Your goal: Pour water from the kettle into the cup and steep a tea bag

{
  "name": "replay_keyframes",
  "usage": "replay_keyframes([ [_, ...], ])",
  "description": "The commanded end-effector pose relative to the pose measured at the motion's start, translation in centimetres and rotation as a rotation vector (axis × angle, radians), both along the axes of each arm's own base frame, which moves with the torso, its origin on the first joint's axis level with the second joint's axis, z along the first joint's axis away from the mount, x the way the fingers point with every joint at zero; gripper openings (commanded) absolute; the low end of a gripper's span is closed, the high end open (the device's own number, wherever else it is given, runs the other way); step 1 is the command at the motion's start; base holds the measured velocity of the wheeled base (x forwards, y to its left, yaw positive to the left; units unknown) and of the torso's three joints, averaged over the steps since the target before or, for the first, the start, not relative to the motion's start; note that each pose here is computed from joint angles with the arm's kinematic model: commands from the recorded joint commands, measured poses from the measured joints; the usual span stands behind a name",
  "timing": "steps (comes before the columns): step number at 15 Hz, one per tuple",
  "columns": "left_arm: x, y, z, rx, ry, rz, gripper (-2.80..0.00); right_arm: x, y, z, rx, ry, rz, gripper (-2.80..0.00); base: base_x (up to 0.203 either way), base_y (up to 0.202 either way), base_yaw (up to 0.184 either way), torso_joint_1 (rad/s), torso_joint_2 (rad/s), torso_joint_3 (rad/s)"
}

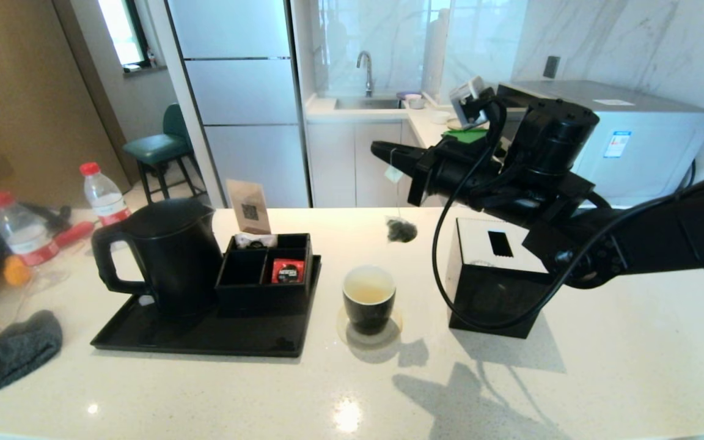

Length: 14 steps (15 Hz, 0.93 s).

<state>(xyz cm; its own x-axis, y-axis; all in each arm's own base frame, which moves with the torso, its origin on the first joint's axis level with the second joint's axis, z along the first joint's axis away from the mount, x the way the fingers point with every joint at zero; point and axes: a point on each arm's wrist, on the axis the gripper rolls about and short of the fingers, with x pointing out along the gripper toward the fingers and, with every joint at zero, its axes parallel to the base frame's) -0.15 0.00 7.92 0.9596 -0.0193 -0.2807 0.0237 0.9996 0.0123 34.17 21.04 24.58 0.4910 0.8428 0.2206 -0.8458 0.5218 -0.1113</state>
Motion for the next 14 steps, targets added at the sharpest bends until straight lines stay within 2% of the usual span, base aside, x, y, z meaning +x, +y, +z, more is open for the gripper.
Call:
replay_keyframes([
  [1,-1.17,-0.01,-0.19,0.022,-0.14,-0.01,-2.8,-0.03,0.08,-0.03,0.002,-0.004,0.005,-2.8,0.0,0.0,0.0,0.0,0.0,0.0],
  [3,-2.0,-0.05,-0.44,0.063,-0.25,-0.023,-2.8,-0.06,0.15,-0.02,0.001,-0.004,0.008,-2.8,0.0,0.0,0.0,0.0,0.0,0.0],
  [4,-2.14,-0.07,-0.5,0.091,-0.271,-0.028,-2.8,0.02,0.23,-0.19,-0.001,-0.001,0.009,-2.8,0.0,0.0,0.0,0.0,0.0,0.0],
  [7,-2.14,-0.07,-0.5,0.09,-0.271,-0.025,-2.8,0.11,0.35,-0.32,-0.001,-0.001,0.011,-2.8,0.0,0.0,0.0,0.0,0.0,0.0],
  [10,-2.13,-0.07,-0.46,0.114,-0.278,-0.028,-2.8,0.18,0.39,-0.44,-0.003,0.002,0.011,-2.8,0.0,0.0,0.0,0.0,0.0,0.0],
  [14,-2.13,-0.06,-0.48,0.092,-0.276,-0.022,-2.8,0.28,0.45,-0.59,-0.004,0.005,0.011,-2.8,0.0,0.0,0.0,0.0,0.0,0.0],
])
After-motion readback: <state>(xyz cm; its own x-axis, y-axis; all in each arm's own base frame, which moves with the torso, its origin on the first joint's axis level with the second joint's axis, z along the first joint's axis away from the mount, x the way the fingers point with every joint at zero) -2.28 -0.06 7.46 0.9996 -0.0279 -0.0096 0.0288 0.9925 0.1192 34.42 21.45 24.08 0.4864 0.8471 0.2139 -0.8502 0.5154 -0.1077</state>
